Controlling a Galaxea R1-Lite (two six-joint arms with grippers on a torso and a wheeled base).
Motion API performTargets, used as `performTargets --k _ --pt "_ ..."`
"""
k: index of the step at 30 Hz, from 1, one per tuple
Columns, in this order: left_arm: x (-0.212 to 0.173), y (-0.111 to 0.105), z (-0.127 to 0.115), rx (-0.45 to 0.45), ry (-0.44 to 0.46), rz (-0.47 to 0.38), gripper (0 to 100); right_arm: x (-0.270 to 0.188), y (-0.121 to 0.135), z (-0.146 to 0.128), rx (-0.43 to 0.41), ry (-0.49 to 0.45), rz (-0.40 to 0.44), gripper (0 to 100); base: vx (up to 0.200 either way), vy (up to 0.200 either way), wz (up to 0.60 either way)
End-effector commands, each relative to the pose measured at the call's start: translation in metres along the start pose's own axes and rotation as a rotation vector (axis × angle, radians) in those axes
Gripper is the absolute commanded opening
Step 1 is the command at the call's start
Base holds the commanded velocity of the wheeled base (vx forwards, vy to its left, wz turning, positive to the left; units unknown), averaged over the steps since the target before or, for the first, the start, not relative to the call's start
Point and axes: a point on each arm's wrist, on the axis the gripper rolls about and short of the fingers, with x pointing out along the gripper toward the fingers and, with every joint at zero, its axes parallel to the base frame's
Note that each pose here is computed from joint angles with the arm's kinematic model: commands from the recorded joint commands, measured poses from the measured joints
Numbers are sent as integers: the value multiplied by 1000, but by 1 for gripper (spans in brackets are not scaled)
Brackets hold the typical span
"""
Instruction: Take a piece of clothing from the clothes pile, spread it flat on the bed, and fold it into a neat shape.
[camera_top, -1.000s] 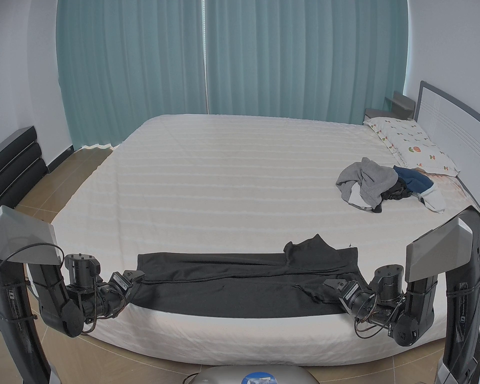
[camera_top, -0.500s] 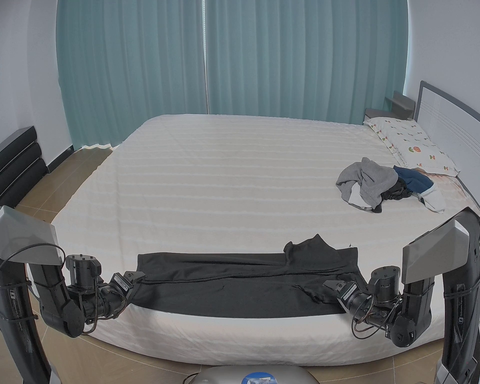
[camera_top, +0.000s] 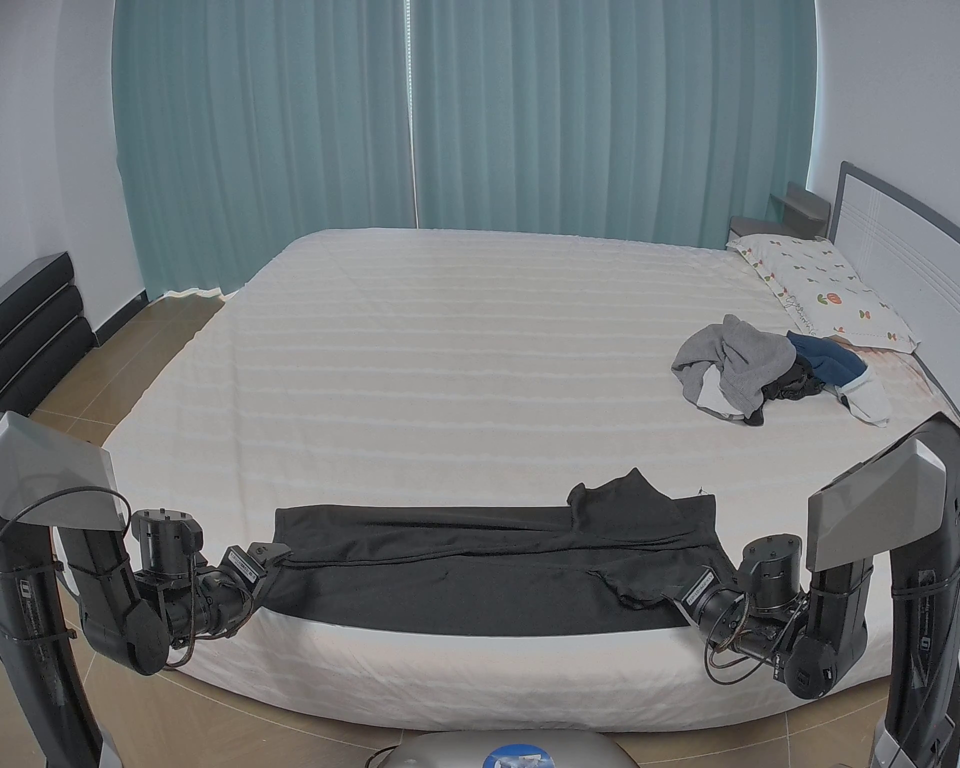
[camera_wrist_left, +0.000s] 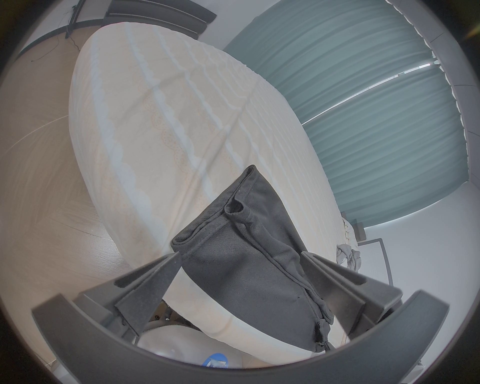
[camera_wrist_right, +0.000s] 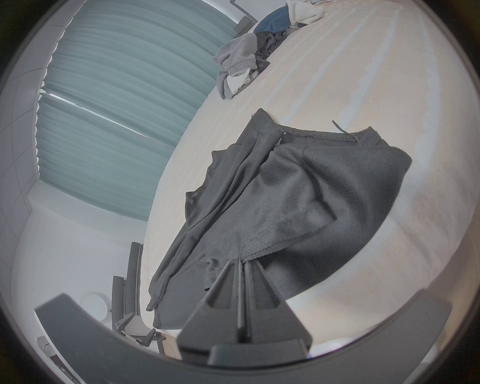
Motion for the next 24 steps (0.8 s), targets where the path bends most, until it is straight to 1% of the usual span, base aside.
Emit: performTargets --k 1,5,16,17,20,24 --pt "0 0 0 -1 1 1 100 -11 9 0 -5 1 34 0 0 0 0" --pt "0 0 0 -1 1 1 100 -17 10 -4 -11 14 33 0 0 0 0" --pt "0 0 0 -1 1 1 100 -27 -2 -11 -31 54 -31 0 0 0 0" --pt "0 0 0 -1 1 1 100 -27 -4 -12 -41 59 -37 100 0 0 0" --pt "0 0 0 1 0 2 100 -27 -5 -12 -60 59 -45 100 0 0 0" --pt "0 0 0 1 -1 1 100 -33 3 -6 -59 34 -11 100 0 0 0"
